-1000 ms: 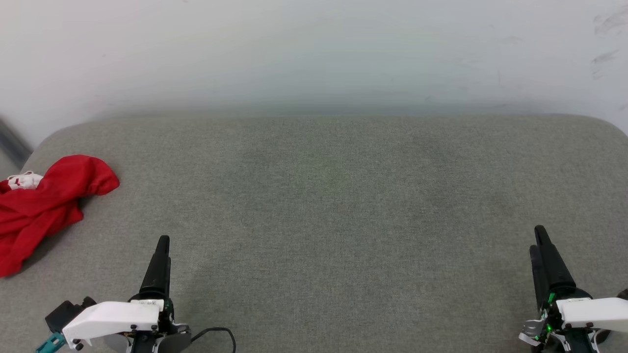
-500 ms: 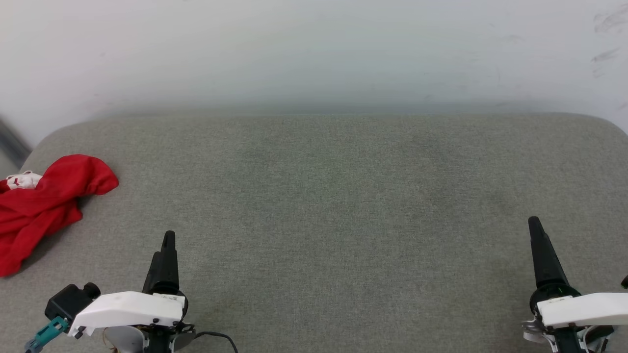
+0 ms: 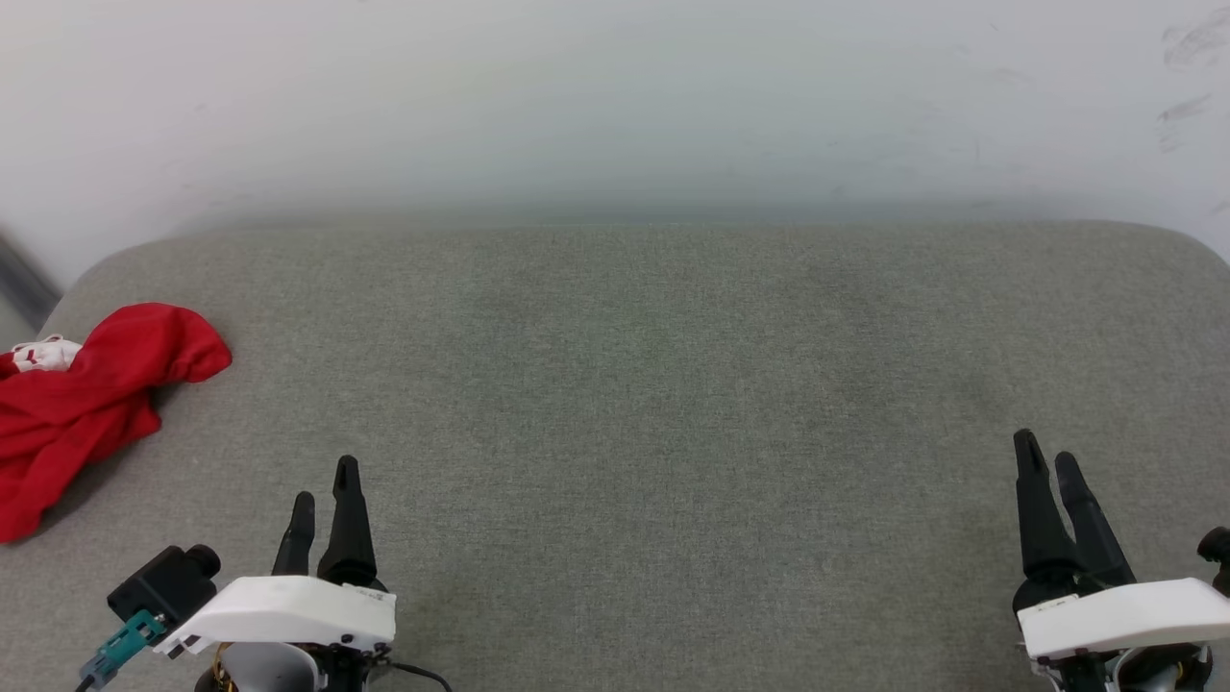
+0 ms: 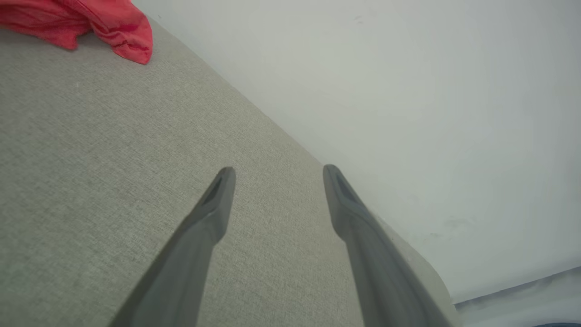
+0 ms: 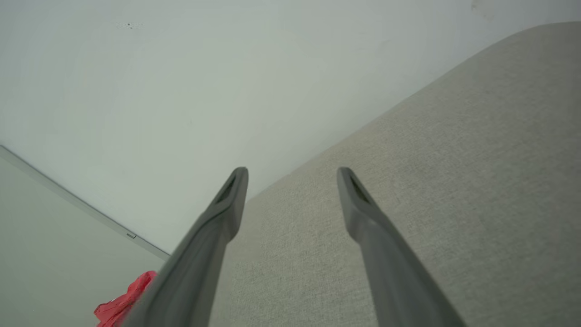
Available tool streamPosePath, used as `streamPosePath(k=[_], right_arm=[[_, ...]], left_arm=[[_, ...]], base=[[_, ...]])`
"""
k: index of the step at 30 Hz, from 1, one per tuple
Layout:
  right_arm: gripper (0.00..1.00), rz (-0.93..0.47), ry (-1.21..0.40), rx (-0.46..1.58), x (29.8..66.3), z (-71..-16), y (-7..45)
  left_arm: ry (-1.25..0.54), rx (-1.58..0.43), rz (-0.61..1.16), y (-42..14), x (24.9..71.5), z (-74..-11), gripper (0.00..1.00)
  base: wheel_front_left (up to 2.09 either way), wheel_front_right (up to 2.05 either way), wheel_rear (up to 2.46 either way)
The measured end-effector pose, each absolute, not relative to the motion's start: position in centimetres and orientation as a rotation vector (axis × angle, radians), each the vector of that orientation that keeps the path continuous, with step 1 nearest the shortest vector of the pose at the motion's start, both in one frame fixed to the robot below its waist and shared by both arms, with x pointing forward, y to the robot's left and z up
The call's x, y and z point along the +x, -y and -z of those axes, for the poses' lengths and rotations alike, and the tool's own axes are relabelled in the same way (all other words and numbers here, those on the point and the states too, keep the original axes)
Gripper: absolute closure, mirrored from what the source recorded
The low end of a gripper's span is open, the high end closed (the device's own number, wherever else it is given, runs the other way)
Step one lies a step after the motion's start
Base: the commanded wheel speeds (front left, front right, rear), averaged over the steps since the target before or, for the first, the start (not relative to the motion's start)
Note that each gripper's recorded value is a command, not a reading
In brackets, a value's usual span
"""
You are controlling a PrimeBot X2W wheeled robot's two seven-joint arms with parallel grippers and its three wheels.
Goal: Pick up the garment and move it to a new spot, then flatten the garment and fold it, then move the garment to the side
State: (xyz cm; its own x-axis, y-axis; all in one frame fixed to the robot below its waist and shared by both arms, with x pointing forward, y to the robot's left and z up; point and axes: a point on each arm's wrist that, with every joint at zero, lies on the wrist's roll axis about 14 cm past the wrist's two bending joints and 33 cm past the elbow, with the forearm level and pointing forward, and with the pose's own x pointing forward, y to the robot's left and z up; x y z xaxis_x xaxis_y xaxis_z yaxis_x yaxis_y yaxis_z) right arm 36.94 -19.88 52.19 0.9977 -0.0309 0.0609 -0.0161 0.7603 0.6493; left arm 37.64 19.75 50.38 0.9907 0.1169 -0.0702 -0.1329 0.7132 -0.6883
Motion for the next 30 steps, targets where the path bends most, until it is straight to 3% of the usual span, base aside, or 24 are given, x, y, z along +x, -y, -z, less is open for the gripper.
streamPosePath(k=[30], right_arm=[[0.0,-0.004,0.104,0.353,36.2,-52.5,19.6]], left_arm=[[0.038,-0.391,-0.096,-18.5,37.0,-51.2,0.0]], base=[[0.0,0.0,0.0]])
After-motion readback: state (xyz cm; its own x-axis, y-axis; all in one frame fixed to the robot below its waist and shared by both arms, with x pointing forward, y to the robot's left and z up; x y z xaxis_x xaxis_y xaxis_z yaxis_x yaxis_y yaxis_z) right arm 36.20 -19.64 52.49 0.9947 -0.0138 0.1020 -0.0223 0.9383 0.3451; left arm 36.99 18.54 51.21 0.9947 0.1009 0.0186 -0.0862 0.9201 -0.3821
